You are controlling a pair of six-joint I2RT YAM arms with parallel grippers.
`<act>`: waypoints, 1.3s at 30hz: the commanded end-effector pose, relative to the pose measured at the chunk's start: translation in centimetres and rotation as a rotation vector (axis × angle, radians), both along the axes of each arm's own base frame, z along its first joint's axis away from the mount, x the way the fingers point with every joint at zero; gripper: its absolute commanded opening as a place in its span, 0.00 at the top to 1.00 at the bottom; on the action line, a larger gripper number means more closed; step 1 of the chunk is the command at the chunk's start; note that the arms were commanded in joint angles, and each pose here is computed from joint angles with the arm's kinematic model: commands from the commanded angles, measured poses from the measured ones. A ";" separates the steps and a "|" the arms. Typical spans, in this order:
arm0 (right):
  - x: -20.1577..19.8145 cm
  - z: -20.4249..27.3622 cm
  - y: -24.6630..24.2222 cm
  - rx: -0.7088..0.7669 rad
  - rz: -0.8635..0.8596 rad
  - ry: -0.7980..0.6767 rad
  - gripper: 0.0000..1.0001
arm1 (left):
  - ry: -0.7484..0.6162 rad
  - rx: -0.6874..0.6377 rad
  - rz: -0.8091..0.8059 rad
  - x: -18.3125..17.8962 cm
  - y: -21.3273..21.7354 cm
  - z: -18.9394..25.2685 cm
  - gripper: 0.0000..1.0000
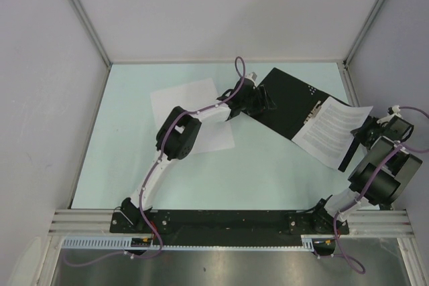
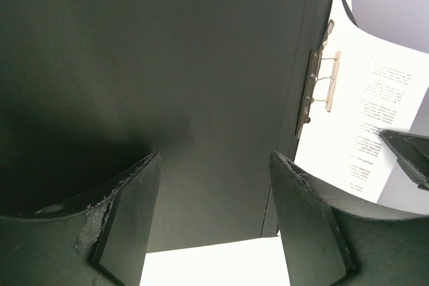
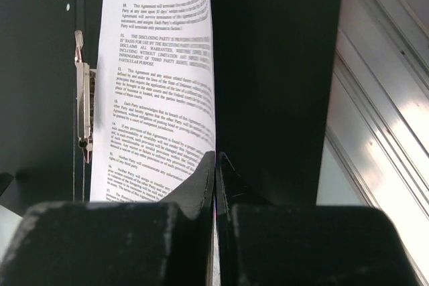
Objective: Put the files into the folder
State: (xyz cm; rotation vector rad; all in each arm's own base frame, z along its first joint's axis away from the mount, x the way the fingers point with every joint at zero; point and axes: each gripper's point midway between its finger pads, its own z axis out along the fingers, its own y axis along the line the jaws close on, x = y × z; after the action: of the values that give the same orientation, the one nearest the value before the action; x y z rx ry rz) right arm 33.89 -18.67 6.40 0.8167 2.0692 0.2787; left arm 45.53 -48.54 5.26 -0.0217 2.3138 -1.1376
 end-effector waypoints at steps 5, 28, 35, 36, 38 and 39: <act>3.2 2.3 -0.6 -0.133 0.088 -0.090 1.00 | -0.011 -0.004 0.008 0.8 0.0 0.8 0.29; 4.3 2.8 1.1 -0.065 0.145 -0.046 1.00 | -0.030 -0.013 0.002 0.8 -0.1 1.7 0.29; 4.5 2.8 1.6 -0.073 0.165 -0.047 1.00 | -0.025 -0.012 -0.002 0.7 -0.1 1.4 0.29; 4.5 2.6 1.6 -0.077 0.169 -0.044 1.00 | -0.027 -0.013 -0.002 0.7 -0.2 1.5 0.29; 4.5 2.3 1.6 -0.078 0.168 -0.036 1.00 | -0.025 -0.013 -0.003 0.8 -0.2 1.4 0.28; 4.5 2.3 1.5 -0.078 0.163 -0.033 0.99 | -0.027 -0.015 -0.007 0.7 -0.2 1.5 0.27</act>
State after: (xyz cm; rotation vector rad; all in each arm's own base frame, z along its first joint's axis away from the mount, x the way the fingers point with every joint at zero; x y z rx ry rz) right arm 37.53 -16.93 7.99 0.6156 2.1179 0.2992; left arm 45.53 -48.35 5.02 -0.0159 2.3239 -1.1270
